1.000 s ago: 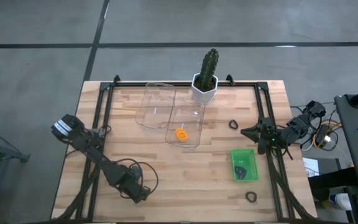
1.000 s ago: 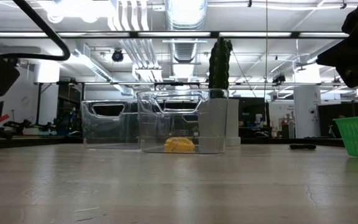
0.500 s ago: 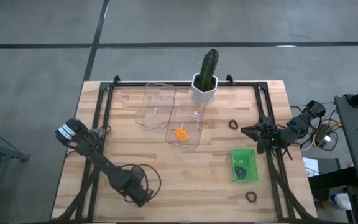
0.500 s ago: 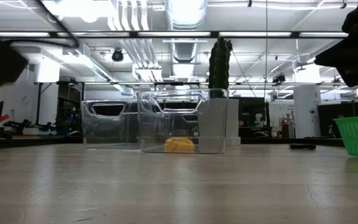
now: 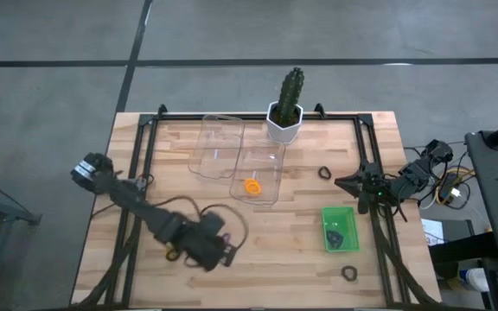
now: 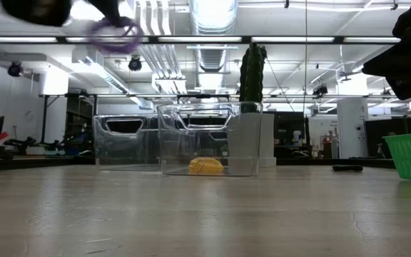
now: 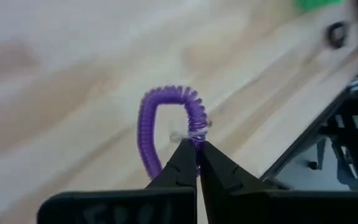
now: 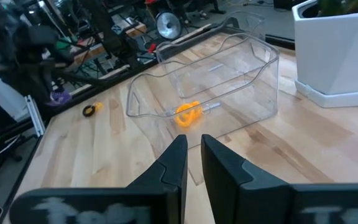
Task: Sort spring keychains
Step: Put the violet spring keychain into the green bin
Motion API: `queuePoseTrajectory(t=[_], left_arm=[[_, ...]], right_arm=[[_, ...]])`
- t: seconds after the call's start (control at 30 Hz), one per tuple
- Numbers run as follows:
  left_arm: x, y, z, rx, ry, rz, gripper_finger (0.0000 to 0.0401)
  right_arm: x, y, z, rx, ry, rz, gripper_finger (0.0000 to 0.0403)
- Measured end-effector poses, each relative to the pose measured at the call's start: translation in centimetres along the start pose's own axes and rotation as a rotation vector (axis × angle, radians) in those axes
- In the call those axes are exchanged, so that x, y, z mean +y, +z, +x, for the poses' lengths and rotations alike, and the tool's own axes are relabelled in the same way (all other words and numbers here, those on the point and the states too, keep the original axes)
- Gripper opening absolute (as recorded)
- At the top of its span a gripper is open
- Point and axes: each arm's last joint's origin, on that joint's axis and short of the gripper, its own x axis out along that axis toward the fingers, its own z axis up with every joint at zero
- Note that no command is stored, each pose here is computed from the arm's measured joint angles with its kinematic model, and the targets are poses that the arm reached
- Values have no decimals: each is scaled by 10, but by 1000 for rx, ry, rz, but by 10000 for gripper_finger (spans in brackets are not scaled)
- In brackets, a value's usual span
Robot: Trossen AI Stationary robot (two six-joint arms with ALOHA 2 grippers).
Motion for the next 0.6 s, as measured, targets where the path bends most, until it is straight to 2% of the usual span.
queuePoseTrajectory(t=[0.2,0.37,0.47,0.6], left_arm=[[-31,65,5,-86,-60,204,0],[-56,116,14,-151,-165,358,0],[-68,135,25,-150,-203,424,0],[-83,144,36,-120,-254,517,0]], right_arm=[[0,0,0,1,2,1,43],[0,0,0,1,3,10,43],[0,0,0,1,3,17,43],[0,0,0,1,3,20,43]])
